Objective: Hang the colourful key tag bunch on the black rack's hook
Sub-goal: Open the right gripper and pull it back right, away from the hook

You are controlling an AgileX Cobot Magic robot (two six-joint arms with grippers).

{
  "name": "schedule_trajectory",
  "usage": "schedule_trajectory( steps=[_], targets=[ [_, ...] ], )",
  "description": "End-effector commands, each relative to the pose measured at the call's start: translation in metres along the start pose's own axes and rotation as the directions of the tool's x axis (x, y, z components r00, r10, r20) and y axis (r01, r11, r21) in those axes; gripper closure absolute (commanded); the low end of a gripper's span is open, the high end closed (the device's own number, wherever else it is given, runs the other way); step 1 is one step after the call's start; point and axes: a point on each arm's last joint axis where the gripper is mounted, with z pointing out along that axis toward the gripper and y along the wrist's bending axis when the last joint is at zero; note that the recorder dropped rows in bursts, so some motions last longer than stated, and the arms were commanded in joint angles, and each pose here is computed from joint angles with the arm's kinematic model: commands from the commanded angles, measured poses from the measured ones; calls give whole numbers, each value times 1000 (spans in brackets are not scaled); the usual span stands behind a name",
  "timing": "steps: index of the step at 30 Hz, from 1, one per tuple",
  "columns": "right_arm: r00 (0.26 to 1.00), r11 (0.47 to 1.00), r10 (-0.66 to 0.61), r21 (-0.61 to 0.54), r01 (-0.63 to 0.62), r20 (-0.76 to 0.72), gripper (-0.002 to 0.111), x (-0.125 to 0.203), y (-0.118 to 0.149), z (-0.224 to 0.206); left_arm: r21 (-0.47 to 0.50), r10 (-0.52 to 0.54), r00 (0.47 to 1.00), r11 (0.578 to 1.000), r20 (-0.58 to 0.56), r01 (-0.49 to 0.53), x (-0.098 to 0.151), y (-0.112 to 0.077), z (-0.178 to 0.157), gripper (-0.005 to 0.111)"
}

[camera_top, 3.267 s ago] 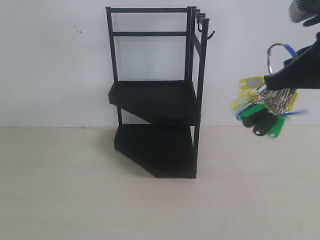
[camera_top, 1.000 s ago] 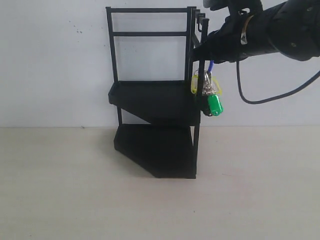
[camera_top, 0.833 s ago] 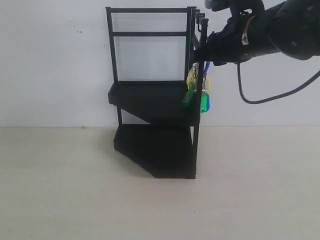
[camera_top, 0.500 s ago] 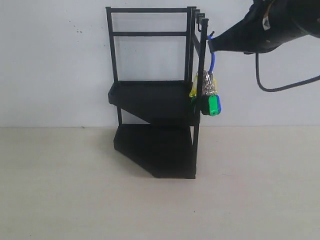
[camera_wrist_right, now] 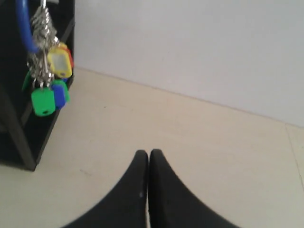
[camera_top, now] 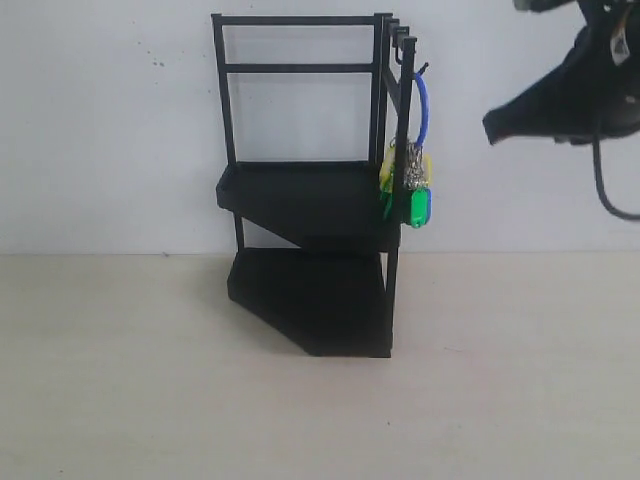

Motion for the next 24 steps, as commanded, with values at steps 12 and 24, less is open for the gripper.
schedule_trajectory(
  steps=[12, 24],
  targets=[
    [979, 950, 30, -312, 35, 200, 109, 156, 24, -31, -1, -7, 1000, 1000, 3, 7, -1, 0, 0, 102],
    [979, 950, 29, -310, 34, 199, 109, 162, 23, -34, -1, -7, 1000, 1000, 3, 7, -1, 0, 0, 102]
  ],
)
